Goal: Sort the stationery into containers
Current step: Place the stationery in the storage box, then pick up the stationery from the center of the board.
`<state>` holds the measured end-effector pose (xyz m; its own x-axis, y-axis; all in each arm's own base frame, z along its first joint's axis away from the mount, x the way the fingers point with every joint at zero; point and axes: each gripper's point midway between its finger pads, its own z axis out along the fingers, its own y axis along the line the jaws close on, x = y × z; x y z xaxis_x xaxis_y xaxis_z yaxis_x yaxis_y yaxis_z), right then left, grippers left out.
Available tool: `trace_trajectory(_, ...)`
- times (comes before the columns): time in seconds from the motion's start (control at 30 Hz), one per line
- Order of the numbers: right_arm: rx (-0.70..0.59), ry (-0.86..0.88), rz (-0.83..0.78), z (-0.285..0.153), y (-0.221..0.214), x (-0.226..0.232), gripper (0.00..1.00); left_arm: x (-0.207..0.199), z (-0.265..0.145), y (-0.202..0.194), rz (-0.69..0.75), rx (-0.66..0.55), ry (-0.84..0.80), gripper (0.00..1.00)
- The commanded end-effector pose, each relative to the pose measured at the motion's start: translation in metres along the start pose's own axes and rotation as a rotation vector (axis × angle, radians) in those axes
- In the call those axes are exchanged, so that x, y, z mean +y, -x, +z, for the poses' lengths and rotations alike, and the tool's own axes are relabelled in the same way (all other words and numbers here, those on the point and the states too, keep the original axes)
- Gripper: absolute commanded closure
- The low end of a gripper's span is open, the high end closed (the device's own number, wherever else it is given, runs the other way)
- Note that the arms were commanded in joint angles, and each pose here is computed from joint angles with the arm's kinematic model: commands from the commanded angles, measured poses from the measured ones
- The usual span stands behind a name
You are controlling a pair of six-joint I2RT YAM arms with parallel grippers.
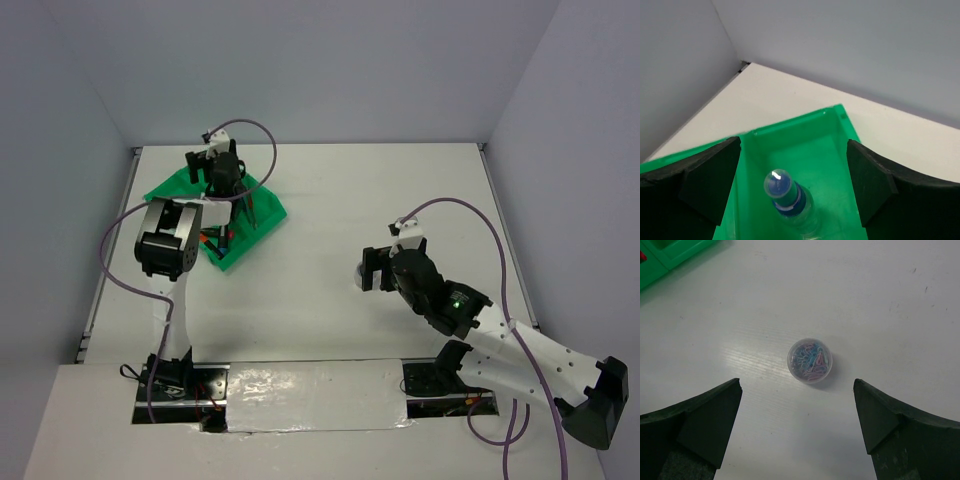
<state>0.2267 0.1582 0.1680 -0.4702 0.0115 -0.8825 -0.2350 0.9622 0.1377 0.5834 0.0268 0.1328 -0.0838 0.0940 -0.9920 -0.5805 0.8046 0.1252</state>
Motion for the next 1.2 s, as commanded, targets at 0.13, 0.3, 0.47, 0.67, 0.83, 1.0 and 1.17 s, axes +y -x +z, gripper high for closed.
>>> trace_trajectory(0.13,-0.058,0.027,0.018,-0.003,0.019,0.006,0.00,-0.009,-0.025,0.153,-0.210,-0.103,-0.044,0.01)
trace_trajectory(0.3,-0.099,-0.004,0.060,-0.008,0.027,-0.001,0.00,-0.047,-0.084,0.237,-0.237,-0.097,-0.192,0.01)
trace_trajectory(0.47,-0.209,-0.069,0.168,-0.027,0.047,-0.021,0.00,-0.111,-0.178,0.178,-0.322,0.348,-0.703,0.01)
trace_trajectory(0.67,-0.261,-0.145,0.260,-0.056,0.057,-0.049,0.00,-0.154,-0.341,0.103,-0.254,0.445,-1.007,0.01)
trace_trajectory(0.83,-0.315,-0.216,0.343,-0.085,0.064,-0.076,0.00,-0.169,-0.425,0.075,-0.213,0.439,-1.272,0.01)
trace_trajectory(1.0,-0.283,-0.220,0.322,-0.087,0.059,-0.077,0.00,-0.187,-0.504,0.062,0.016,0.254,-1.446,0.01)
trace_trajectory(1.17,-0.283,-0.149,0.341,-0.088,0.059,-0.067,0.00,-0.204,-0.517,0.040,0.092,0.249,-1.479,0.01)
